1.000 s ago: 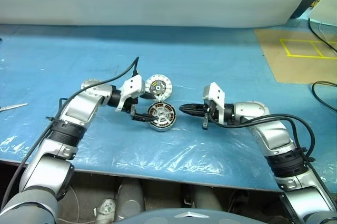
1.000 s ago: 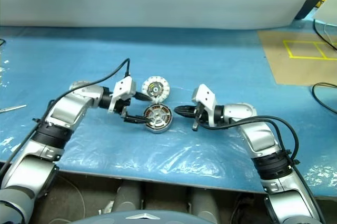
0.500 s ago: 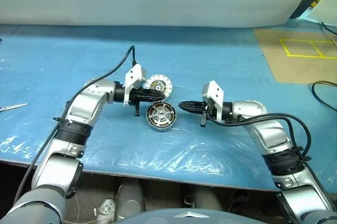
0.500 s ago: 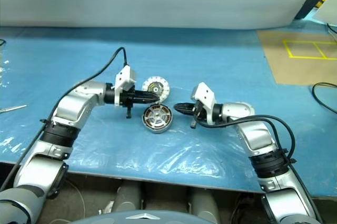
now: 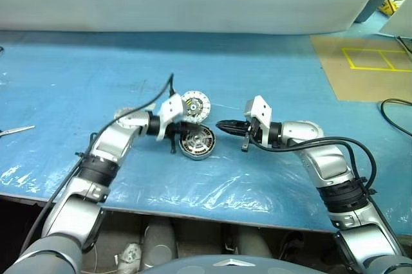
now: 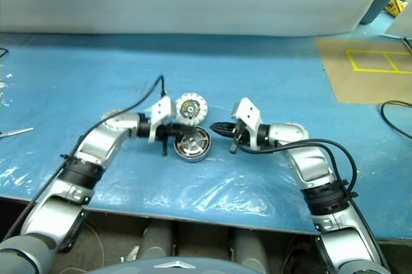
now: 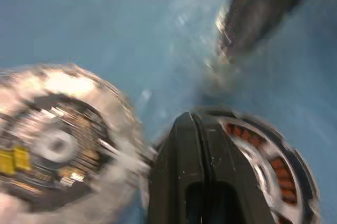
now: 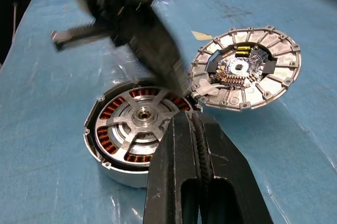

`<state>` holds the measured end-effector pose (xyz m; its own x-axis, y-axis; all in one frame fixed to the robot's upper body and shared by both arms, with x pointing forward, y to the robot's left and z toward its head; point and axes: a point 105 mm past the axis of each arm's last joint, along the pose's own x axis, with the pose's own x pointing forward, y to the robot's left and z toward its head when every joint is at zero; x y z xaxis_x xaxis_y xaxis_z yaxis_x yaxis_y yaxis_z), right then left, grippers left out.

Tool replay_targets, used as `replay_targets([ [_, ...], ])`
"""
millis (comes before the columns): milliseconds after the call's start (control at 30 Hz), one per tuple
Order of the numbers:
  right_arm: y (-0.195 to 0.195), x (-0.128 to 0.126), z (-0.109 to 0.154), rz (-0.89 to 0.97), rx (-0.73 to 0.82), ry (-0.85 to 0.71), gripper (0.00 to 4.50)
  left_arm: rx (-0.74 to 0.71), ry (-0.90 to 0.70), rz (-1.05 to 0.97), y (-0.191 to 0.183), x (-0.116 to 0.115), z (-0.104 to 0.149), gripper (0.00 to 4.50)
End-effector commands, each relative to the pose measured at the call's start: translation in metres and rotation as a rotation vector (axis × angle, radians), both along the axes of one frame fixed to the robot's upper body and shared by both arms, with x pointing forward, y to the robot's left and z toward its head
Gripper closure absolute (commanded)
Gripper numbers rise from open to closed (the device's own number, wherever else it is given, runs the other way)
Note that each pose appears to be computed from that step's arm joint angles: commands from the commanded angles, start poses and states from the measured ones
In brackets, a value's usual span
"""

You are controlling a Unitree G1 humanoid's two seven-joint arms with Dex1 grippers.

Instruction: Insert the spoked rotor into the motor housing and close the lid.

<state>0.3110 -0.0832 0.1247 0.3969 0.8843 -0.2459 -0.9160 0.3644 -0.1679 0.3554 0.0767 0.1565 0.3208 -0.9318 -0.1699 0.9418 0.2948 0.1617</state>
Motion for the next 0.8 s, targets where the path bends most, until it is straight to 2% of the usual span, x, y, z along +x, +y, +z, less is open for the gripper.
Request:
replay_targets([
  [33, 0.003, 0.001, 0.009, 0.013, 0.021, -0.037, 4.5, -0.276, -0.205, 0.198, 0.034, 0.034, 0.094, 4.47],
  [100, 0.005, 0.001, 0.009, 0.016, 0.023, -0.037, 4.5, -0.344, -0.277, 0.316, 0.057, 0.048, 0.12, 4.47],
  [167, 0.007, 0.002, 0.009, 0.021, 0.025, -0.038, 4.5, -0.392, -0.395, 0.547, 0.103, 0.064, 0.148, 4.47],
  [200, 0.008, 0.002, 0.009, 0.024, 0.026, -0.038, 4.5, -0.396, -0.444, 0.661, 0.127, 0.068, 0.155, 4.47],
  [267, 0.009, 0.001, 0.009, 0.026, 0.028, -0.038, 4.5, -0.389, -0.493, 0.77, 0.151, 0.071, 0.159, 4.47],
  [300, 0.009, 0.001, 0.009, 0.029, 0.028, -0.036, 4.5, -0.371, -0.503, 0.843, 0.166, 0.072, 0.157, 4.47],
  [367, 0.011, 0.0, 0.007, 0.034, 0.026, -0.034, 4.5, -0.243, -0.53, 0.981, 0.2, 0.07, 0.138, 4.47],
  [433, 0.012, 0.0, 0.006, 0.038, 0.025, -0.033, 4.5, -0.194, -0.506, 1.051, 0.224, 0.064, 0.12, 4.47],
  [533, 0.013, 0.0, 0.005, 0.046, 0.021, -0.031, 4.5, -0.18, -0.461, 1.013, 0.23, 0.056, 0.102, 4.47],
  [600, 0.015, 0.0, 0.005, 0.052, 0.021, -0.03, 4.5, -0.145, -0.405, 0.952, 0.233, 0.043, 0.078, 4.47],
  [700, 0.016, -0.001, 0.005, 0.057, 0.022, -0.028, 4.5, -0.125, -0.346, 0.967, 0.249, 0.028, 0.056, 4.47],
  [800, 0.017, -0.001, 0.004, 0.059, 0.023, -0.028, 4.5, -0.155, -0.286, 0.949, 0.251, 0.015, 0.036, 4.47],
])
